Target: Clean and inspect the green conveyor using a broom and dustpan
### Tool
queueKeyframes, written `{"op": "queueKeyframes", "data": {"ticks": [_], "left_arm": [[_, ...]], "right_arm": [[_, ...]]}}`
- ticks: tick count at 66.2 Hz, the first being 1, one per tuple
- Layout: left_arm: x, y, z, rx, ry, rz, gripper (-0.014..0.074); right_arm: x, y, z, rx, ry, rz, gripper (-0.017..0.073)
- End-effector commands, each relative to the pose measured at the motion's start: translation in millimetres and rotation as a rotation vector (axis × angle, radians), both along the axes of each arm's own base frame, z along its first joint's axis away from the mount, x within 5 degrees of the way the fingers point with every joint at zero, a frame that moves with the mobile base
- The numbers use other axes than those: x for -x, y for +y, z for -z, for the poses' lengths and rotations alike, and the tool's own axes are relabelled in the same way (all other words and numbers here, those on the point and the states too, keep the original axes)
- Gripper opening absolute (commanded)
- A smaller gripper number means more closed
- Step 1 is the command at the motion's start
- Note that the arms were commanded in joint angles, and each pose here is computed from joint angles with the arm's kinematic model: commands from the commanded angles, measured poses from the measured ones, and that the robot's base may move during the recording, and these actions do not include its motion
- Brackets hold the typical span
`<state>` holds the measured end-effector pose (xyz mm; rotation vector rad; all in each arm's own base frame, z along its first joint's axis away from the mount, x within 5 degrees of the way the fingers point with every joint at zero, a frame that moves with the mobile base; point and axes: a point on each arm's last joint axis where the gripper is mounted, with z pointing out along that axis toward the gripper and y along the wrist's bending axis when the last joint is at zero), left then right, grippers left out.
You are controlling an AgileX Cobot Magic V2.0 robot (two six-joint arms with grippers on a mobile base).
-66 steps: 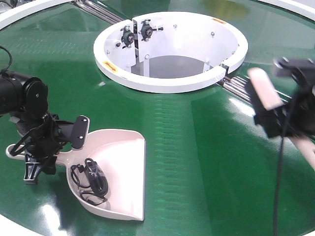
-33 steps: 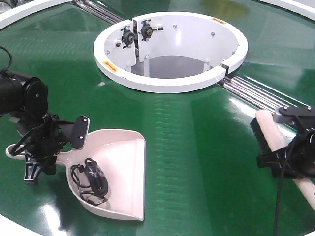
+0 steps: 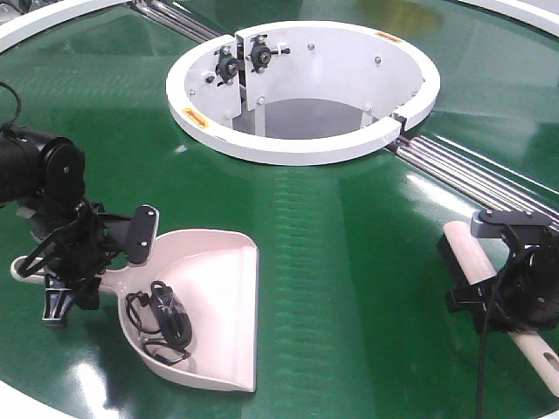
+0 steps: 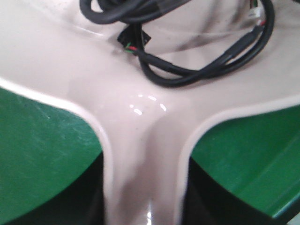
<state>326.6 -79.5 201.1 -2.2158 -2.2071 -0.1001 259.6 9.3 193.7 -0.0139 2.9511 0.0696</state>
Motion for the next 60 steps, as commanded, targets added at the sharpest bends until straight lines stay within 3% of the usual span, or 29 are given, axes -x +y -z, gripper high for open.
{"op": "queueKeyframes", "data": {"ticks": [1, 16, 26, 37, 44, 60], "left_arm": [[-0.7, -3.7, -21.8, 0.036, -0.078, 0.002, -0.0006], [-3.9, -4.9, -22.2, 0.051, -0.114, -0.006, 0.0012], [-3.1, -4.6, -22.1, 0.047, -0.105, -0.006, 0.0086], [-1.5, -4.3, -21.9, 0.044, -0.087, -0.014, 0.0242], [-1.2, -4.3, -22.9, 0.049, -0.092, -0.060, 0.0368], [3.2, -3.3, -36.9, 0.070, -0.133, -0.131, 0.0575]], "right_arm": [[-5.3, 0.3, -8.6, -0.011, -0.050, 0.002, 0.0052], [-5.9, 0.8, -6.7, -0.015, -0.043, -0.004, 0.0166], [-5.5, 0.8, -6.6, -0.015, -0.039, -0.004, 0.0314], [-5.1, 0.8, -6.5, -0.015, -0.035, -0.005, 0.0465], [-4.6, 0.6, -7.4, -0.012, -0.036, -0.008, 0.0542], [1.7, 0.4, -26.0, -0.009, -0.107, -0.021, 0.0584]]}}
